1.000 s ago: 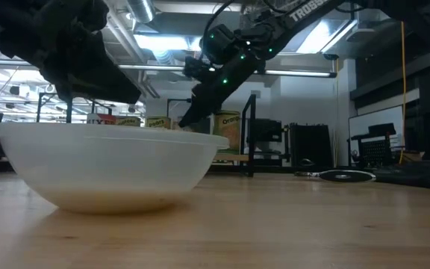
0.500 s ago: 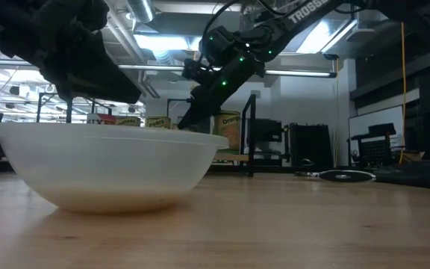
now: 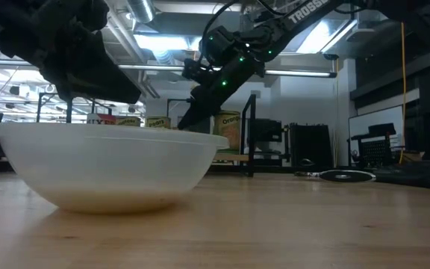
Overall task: Pick and place cans onto a shelf
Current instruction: Put the small canned oranges on the shelf, then return to Home Position
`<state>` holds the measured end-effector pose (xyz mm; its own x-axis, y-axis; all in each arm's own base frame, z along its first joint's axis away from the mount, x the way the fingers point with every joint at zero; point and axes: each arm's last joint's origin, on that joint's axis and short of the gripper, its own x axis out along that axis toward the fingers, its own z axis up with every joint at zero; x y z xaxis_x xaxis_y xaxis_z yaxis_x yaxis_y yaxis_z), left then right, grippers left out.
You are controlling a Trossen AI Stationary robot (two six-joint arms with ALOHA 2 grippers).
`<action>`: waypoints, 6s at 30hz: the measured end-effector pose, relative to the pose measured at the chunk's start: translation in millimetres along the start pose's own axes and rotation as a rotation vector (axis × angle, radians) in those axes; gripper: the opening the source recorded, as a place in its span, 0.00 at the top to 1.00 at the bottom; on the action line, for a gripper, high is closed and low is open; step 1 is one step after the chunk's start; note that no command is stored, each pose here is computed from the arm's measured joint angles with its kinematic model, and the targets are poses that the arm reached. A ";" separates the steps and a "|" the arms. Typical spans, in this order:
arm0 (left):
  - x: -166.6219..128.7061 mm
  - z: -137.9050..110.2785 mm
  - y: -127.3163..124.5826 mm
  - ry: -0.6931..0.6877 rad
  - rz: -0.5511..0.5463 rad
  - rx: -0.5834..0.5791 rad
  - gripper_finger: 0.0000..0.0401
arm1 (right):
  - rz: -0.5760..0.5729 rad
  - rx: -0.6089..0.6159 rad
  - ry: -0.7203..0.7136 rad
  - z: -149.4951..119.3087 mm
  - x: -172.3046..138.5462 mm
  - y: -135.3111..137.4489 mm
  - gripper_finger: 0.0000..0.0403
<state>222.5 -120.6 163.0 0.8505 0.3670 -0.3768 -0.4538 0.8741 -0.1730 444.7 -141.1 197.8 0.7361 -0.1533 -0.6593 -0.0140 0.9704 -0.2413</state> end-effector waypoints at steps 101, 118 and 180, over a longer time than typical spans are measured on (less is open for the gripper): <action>0.1 0.5 -0.8 0.002 -0.012 0.009 0.83 | 0.066 0.354 -0.705 -205.4 -320.3 127.6 0.87; 0.1 0.5 -0.7 0.002 -0.012 0.010 0.83 | -0.089 0.288 -0.790 -220.3 -276.1 131.3 0.87; -80.4 83.5 135.2 -0.331 -0.285 0.314 0.83 | -0.107 0.306 -0.759 -232.1 -257.4 135.0 0.87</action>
<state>114.9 -5.4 245.9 0.9898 0.1374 -0.0388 -0.1343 0.9882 0.0731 96.3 -14.0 169.6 0.9816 -0.1861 0.0436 0.1862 0.9825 0.0021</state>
